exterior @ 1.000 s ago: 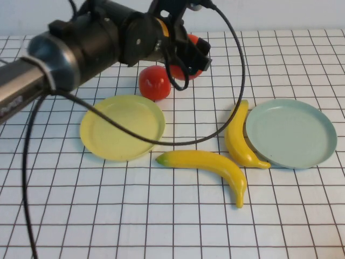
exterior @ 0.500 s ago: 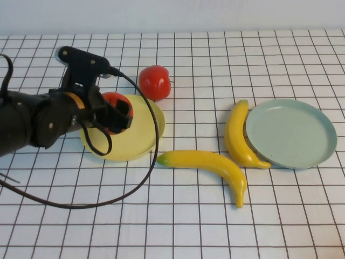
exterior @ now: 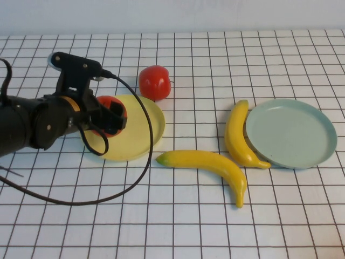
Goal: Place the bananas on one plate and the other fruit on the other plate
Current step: Put one type of fruit in the left plate
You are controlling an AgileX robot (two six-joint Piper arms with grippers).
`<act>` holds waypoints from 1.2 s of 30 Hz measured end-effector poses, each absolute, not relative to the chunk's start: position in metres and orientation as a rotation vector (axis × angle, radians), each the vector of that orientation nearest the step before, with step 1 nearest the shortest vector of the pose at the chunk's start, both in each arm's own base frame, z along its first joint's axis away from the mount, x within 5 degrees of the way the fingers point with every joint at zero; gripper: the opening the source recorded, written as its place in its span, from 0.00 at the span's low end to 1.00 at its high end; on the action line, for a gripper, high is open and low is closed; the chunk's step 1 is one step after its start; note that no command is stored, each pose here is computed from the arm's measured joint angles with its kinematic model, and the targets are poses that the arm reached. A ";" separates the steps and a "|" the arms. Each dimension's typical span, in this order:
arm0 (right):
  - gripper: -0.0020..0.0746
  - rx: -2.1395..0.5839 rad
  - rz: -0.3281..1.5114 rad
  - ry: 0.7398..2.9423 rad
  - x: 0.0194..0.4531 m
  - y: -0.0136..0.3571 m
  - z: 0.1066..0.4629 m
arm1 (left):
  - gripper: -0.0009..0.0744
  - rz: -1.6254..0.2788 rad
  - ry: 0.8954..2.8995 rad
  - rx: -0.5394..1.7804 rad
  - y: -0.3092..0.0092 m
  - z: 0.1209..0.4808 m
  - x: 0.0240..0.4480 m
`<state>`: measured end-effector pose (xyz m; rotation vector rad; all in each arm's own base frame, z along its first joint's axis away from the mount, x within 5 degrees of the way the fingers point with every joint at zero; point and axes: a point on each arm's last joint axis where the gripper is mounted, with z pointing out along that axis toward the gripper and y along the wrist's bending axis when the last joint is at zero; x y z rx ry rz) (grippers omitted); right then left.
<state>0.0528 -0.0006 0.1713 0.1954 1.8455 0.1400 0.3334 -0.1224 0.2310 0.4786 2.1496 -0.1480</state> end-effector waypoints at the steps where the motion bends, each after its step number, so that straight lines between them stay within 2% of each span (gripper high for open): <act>1: 0.01 0.195 0.140 1.845 0.053 -0.001 0.171 | 0.78 -0.147 2.162 0.481 -0.123 0.227 0.334; 10: 0.01 0.195 0.140 1.845 0.053 -0.001 0.171 | 0.78 -0.144 2.194 0.486 -0.126 0.205 0.342; 22: 0.01 0.195 0.140 1.845 0.053 -0.001 0.171 | 0.78 -0.125 2.096 0.524 -0.125 0.223 0.341; 36: 0.01 0.195 0.140 1.845 0.053 -0.001 0.171 | 0.78 -0.142 2.165 0.485 -0.124 0.220 0.338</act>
